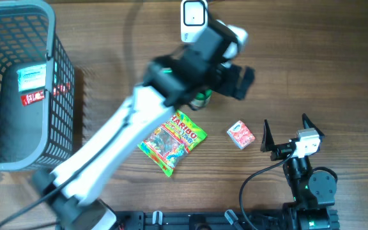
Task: Scan the item barcode
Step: 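Move the box past the scanner and set it right of the bag, then grasp the red Nescafe 3in1 stick in the basket with the left gripper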
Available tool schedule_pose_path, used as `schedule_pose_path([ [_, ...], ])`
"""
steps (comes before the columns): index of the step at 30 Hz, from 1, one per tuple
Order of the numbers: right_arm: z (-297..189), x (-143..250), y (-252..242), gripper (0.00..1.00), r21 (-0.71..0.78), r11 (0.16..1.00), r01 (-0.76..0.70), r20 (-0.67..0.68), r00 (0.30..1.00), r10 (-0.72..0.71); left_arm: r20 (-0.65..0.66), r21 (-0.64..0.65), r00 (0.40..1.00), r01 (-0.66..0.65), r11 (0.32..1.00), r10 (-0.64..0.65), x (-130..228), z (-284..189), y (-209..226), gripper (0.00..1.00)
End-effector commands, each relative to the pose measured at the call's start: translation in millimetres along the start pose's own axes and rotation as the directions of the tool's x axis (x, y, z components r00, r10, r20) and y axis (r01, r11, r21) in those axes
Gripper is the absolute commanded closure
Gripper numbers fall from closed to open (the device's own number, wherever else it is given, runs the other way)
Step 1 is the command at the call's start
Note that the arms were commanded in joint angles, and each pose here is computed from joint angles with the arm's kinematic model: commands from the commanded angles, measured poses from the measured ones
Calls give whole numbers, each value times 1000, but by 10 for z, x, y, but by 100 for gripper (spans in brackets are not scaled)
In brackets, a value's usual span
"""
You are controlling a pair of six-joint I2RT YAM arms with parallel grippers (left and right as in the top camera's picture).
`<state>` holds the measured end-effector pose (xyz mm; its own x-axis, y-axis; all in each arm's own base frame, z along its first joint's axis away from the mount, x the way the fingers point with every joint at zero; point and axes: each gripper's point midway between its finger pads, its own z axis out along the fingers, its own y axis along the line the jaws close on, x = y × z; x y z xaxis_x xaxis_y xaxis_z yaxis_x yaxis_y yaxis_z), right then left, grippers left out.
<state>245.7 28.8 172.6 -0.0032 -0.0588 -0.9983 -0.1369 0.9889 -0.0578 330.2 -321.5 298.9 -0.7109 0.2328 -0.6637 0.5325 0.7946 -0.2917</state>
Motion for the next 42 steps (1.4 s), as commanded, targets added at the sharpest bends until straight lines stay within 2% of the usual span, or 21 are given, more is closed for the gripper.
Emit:
schedule_pose_path([
  [1,-1,-7,-12,0,8,1000,17,4,1000,-17,265,-214,963,97,972,-38,-475,-1060,707,0],
  [3,-1,-7,-12,0,8,1000,17,4,1000,-17,405,-330,907,261,907,-114,-527,-1728,1298,0],
  [5,-1,-7,-12,0,8,1000,18,4,1000,-18,526,-388,823,458,800,-216,-411,-2295,1863,0],
  [6,-1,-7,-12,0,8,1000,17,4,1000,-17,587,-399,764,562,724,-269,-306,-2553,2133,0],
  [8,-1,-7,-12,0,8,1000,18,4,1000,-18,706,-400,611,762,509,-359,61,-3090,2739,0],
  [9,-1,-7,-12,0,8,1000,17,4,1000,-17,748,-375,528,836,400,-401,280,-3289,2995,0],
  [10,-1,-7,-12,0,8,1000,17,4,1000,-17,765,-352,474,875,333,-436,435,-3384,3161,0],
  [12,-1,-7,-12,0,8,1000,17,4,1000,-17,771,-296,351,936,188,-532,811,-3472,3530,0],
  [14,-1,-7,-12,0,8,1000,17,4,1000,-17,748,-285,269,956,73,-607,1099,-3397,3800,0],
  [16,-1,-7,-12,0,8,1000,18,4,1000,-18,685,-329,206,943,-45,-699,1423,-3127,4124,0],
  [19,-1,-7,-12,0,8,1000,17,4,1000,-17,611,-411,159,901,-139,-776,1695,-2661,4509,0],
  [23,-1,-7,-12,0,8,1000,18,4,1000,-18,535,-461,96,866,-195,-839,1909,-2077,4823,0],
  [26,-1,-7,-12,0,8,1000,18,4,1000,-18,473,-510,73,835,-206,-878,2103,-1641,5024,0],
  [30,-1,-7,-12,0,8,1000,17,4,1000,-17,446,-539,72,817,-203,-892,2218,-1393,5145,0],
  [32,-1,-7,-12,0,8,1000,17,4,1000,-17,447,-553,55,801,-228,-893,2304,-1310,5188,0],
  [38,-1,-7,-12,0,8,1000,18,4,1000,-18,403,-598,51,771,-221,-914,2467,-1015,5238,0],
  [42,-1,-7,-12,0,8,1000,17,4,1000,-17,404,-647,71,727,-230,-912,2665,-928,5239,4],
])
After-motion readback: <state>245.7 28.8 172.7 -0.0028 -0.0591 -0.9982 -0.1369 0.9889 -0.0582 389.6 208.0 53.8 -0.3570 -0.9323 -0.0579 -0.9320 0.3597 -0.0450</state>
